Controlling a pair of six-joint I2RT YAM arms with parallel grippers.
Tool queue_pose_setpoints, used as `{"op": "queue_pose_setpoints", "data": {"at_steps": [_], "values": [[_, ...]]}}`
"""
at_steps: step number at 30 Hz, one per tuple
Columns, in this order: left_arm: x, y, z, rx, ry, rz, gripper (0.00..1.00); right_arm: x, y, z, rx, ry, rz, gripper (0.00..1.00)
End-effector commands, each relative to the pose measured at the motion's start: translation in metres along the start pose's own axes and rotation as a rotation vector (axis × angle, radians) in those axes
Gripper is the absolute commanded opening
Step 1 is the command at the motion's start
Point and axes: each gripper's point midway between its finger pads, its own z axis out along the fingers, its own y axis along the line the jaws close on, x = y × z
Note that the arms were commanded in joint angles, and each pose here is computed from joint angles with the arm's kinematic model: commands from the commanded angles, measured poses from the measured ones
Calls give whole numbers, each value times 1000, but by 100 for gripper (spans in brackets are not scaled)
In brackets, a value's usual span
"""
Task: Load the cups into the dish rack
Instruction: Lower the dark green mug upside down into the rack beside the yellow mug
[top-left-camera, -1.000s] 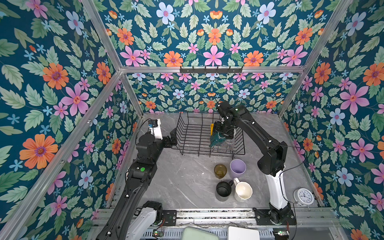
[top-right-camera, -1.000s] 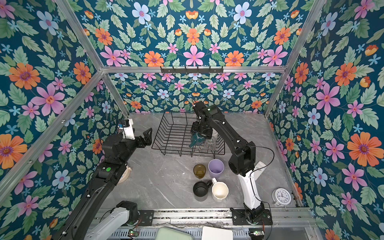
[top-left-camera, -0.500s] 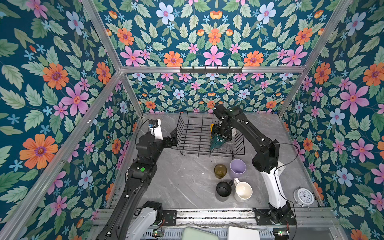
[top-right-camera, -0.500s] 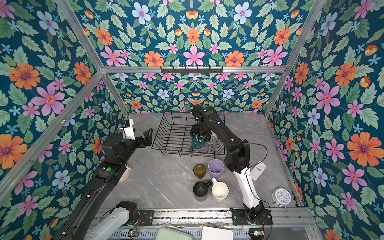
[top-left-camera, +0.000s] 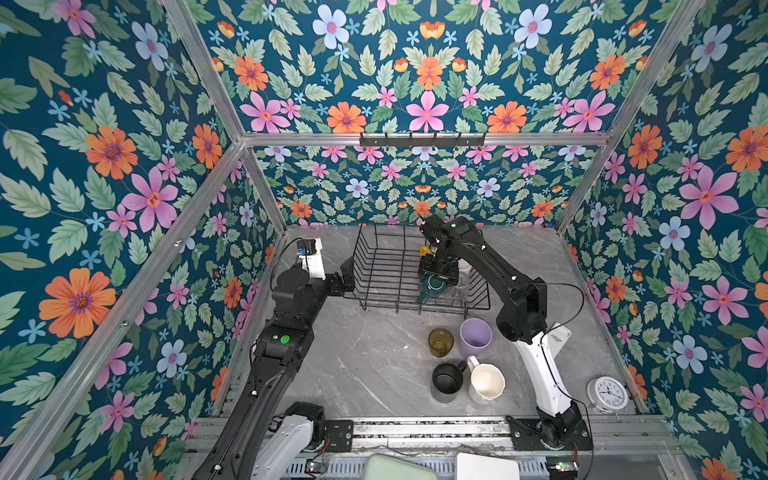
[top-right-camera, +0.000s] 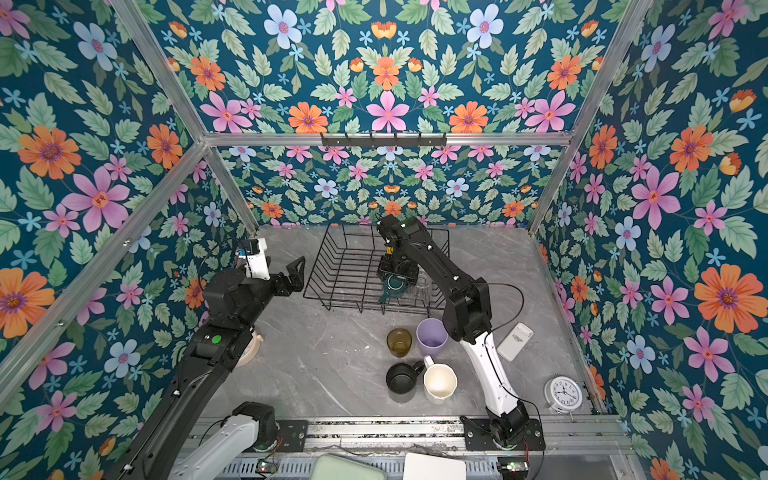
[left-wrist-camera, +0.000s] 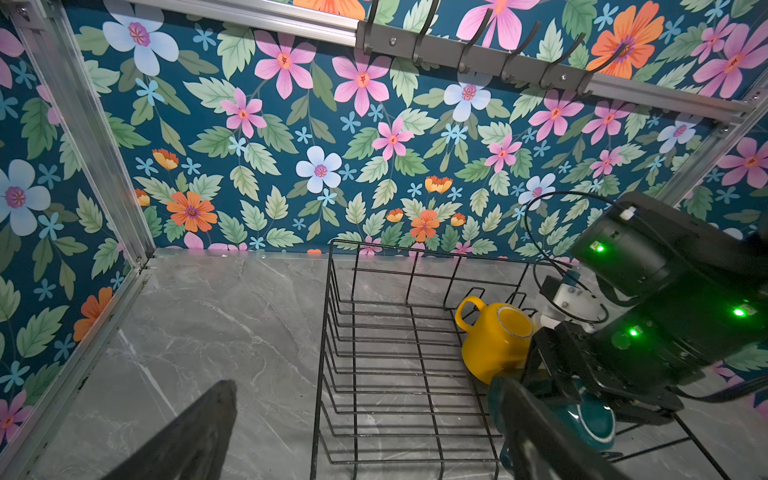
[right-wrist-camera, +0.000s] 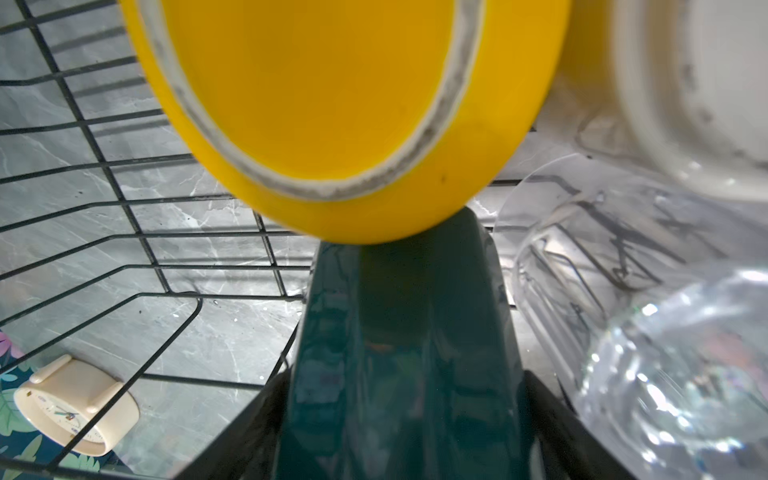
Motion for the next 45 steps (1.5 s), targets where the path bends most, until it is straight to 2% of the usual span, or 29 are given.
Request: {"op": "queue_pose_setpoints", "data": {"at_steps": [1, 8, 18, 24, 32, 33, 34, 45], "values": [[-3, 1, -1, -3, -13, 1, 100, 11, -1, 3, 2, 54, -3, 25], [-4, 0, -1, -1, -16, 0, 100, 12, 1, 5, -14, 60, -21, 57], [-4, 2, -1, -6, -14, 0, 100, 12, -2, 7, 1, 52, -60, 82], [-4, 2, -1, -9, -14, 0, 100, 10, 2, 7, -15, 47, -62, 88], [-4, 3, -1, -12, -13, 0, 100, 9, 3, 2, -19, 35, -66, 90], [-4, 3, -1, -12, -15, 0, 100, 9, 3, 1, -23, 34, -63, 98], [-3, 3, -1, -11, -12, 0, 100, 9, 3, -1, -26, 35, -60, 99], [-5, 4, -2, -15, -18, -1, 100, 7, 3, -12, -26, 11, -51, 99]]}}
